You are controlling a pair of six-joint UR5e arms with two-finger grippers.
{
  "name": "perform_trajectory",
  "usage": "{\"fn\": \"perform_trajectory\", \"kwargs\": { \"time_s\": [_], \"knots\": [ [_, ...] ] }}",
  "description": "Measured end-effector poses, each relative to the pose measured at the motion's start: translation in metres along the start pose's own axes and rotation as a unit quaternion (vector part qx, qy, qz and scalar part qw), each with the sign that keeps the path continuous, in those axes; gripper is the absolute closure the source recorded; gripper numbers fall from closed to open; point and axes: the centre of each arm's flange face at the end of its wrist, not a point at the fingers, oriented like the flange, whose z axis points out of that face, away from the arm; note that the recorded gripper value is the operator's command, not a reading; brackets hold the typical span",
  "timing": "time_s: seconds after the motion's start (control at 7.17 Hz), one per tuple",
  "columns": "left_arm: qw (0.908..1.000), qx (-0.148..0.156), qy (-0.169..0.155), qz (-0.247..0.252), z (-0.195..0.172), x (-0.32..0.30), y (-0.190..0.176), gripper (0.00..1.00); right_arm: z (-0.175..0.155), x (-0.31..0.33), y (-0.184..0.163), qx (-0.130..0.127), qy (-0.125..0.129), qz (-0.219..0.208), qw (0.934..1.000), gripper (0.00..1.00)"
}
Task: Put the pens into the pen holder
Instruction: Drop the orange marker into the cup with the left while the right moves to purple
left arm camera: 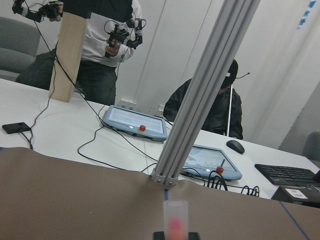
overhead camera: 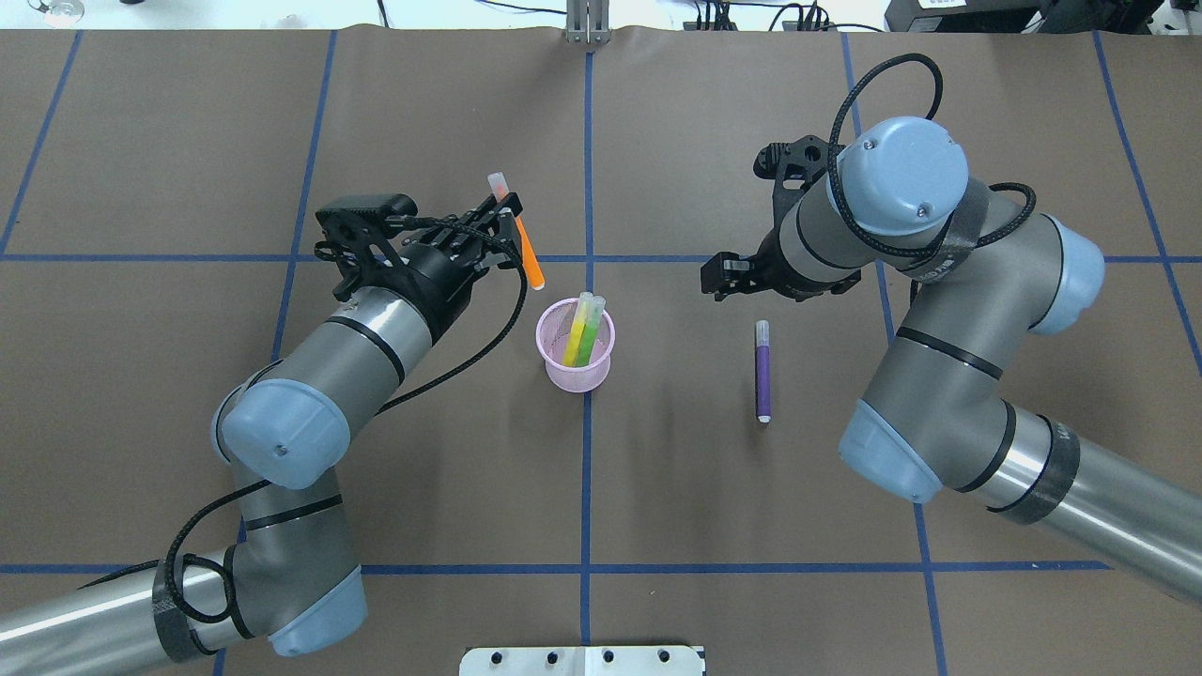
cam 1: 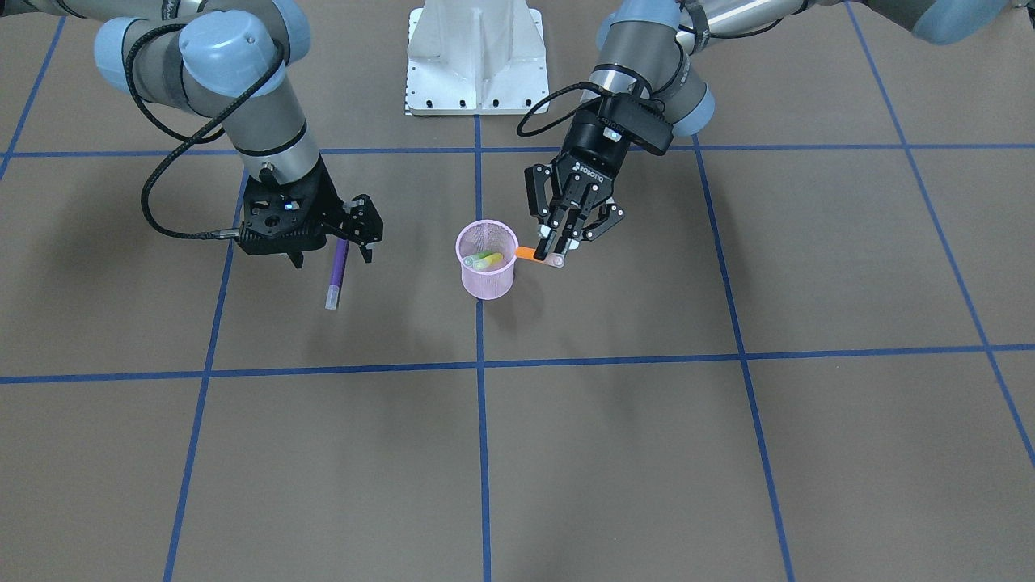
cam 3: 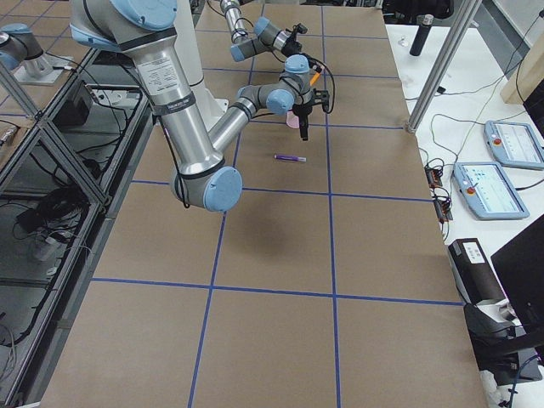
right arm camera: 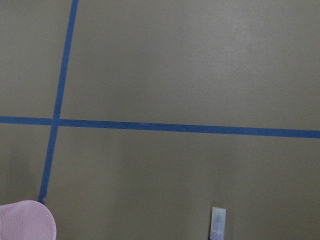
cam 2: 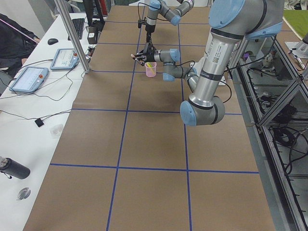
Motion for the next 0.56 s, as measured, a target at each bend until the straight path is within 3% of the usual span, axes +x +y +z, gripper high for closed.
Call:
{"fn": "perform_trajectory", "kwargs": {
  "time_s": [0.28,0.56],
  "knots": [
    [0.9997,-0.017,0.019,0.004,0.008,0.025,0.013,1.0,0.019,0.008,-0.003,-0.027,0.008,0.035,0.999,0.0],
    [0.9995,-0.026,0.017,0.009,0.019,0.033,0.026,1.0,0.04,0.018,-0.01,-0.038,0.026,0.054,0.9975,0.01]
  ]
}}
